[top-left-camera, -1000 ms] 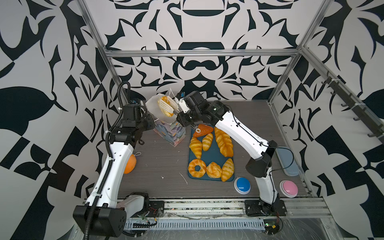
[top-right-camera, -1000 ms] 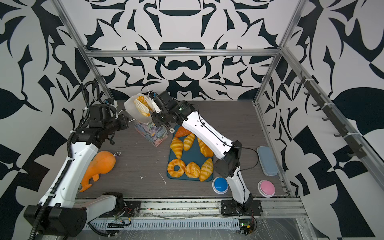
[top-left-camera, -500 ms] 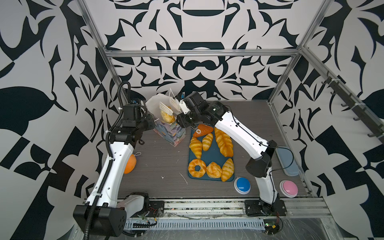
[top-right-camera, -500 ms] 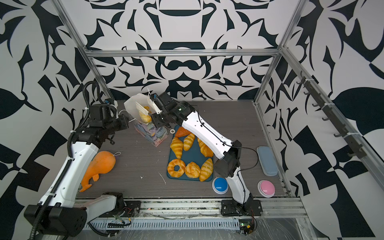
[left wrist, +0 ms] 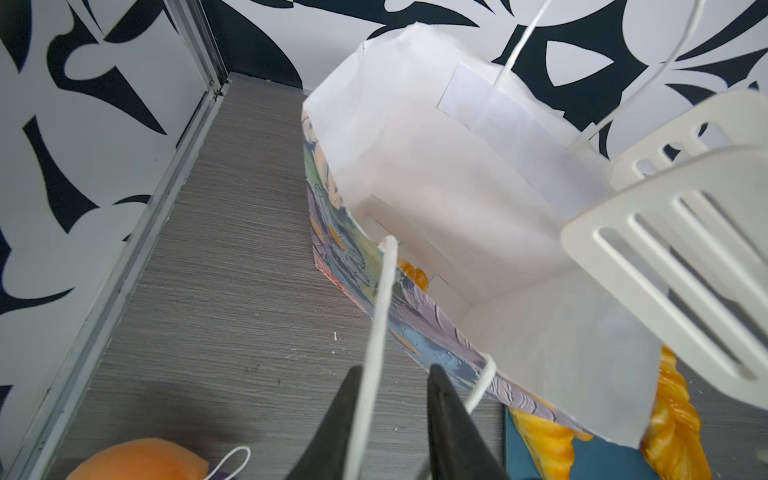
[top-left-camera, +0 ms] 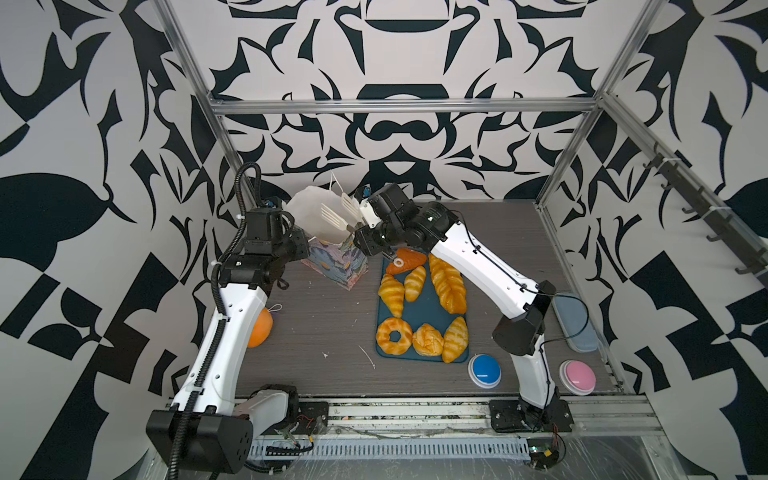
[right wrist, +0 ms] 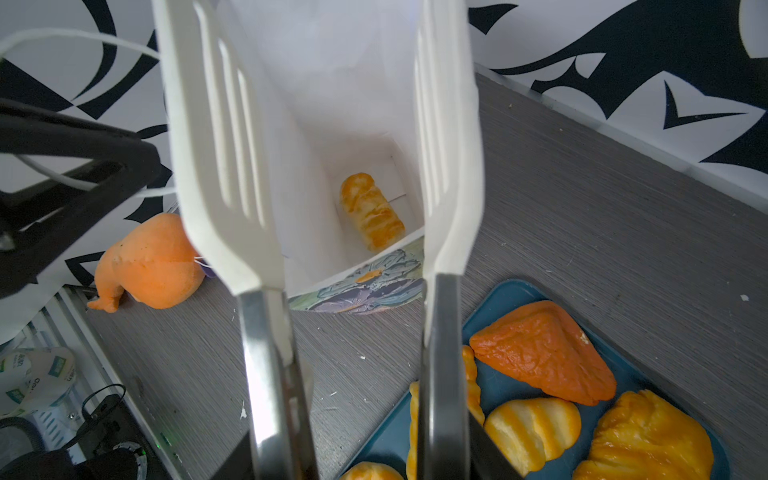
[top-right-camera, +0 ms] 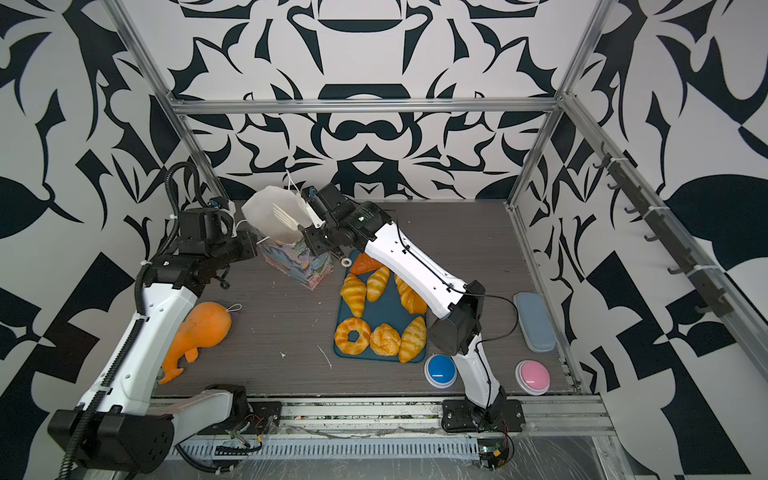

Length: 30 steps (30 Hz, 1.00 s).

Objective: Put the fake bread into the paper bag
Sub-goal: 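Swing the empty tongs back over the bread tray with the right gripper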

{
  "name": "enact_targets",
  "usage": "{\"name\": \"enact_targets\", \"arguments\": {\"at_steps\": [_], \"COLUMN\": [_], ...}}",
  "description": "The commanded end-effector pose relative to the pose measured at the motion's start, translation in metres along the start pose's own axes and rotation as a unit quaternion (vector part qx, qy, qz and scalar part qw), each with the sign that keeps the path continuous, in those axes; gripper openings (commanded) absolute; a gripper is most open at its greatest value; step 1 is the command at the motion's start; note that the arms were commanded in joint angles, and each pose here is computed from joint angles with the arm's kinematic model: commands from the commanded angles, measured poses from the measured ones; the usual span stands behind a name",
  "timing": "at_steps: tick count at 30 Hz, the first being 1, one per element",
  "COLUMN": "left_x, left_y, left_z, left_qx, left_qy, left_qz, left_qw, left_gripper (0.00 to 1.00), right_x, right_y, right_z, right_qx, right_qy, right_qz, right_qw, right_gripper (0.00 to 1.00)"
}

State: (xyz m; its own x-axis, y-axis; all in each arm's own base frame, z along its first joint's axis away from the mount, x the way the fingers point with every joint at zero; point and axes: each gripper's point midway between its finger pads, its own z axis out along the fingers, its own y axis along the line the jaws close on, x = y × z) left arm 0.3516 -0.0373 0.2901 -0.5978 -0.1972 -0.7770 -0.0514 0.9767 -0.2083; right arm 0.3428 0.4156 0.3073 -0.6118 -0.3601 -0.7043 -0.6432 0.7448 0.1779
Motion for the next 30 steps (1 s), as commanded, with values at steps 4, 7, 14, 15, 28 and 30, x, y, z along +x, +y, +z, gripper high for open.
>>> {"name": "enact_targets", "arguments": {"at_steps": [4, 7, 14, 15, 28, 30], "left_x": [0.007, 0.007, 0.005, 0.005, -0.002, -0.004], "left_y": [0.003, 0.004, 0.009, 0.009, 0.015, 0.017], "left_z": [0.004, 0.003, 0.000, 0.001, 0.002, 0.003], "left_qx": [-0.004, -0.007, -0.022, -0.024, -0.035, -0.038], "left_qy": [0.016, 0.015, 0.010, 0.011, 0.007, 0.007], "left_qz": [-0.001, 0.000, 0.002, 0.002, 0.001, -0.002], "left_qw": [1.000, 1.000, 1.000, 1.000, 0.999, 0.999], "left_gripper": [0.26, 0.23, 0.15, 0.14, 0.10, 0.10], "right_x": [-0.035, -0.031, -0.003, 0.002, 0.082, 0.094], "right_y": [0.008, 0.003, -0.021, -0.026, -0.095, -0.101], "right_z": [-0.085, -0.097, -0.110, -0.112, -0.117, -0.113], "right_qx": [-0.017, -0.009, 0.042, 0.049, 0.101, 0.106], "right_qy": [-0.098, -0.104, -0.096, -0.094, -0.027, -0.014], "right_qz": [0.005, 0.007, 0.003, 0.006, 0.096, 0.108], "right_qw": [0.995, 0.994, 0.994, 0.994, 0.990, 0.988], "right_gripper": [0.54, 0.54, 0.54, 0.54, 0.54, 0.54]}}
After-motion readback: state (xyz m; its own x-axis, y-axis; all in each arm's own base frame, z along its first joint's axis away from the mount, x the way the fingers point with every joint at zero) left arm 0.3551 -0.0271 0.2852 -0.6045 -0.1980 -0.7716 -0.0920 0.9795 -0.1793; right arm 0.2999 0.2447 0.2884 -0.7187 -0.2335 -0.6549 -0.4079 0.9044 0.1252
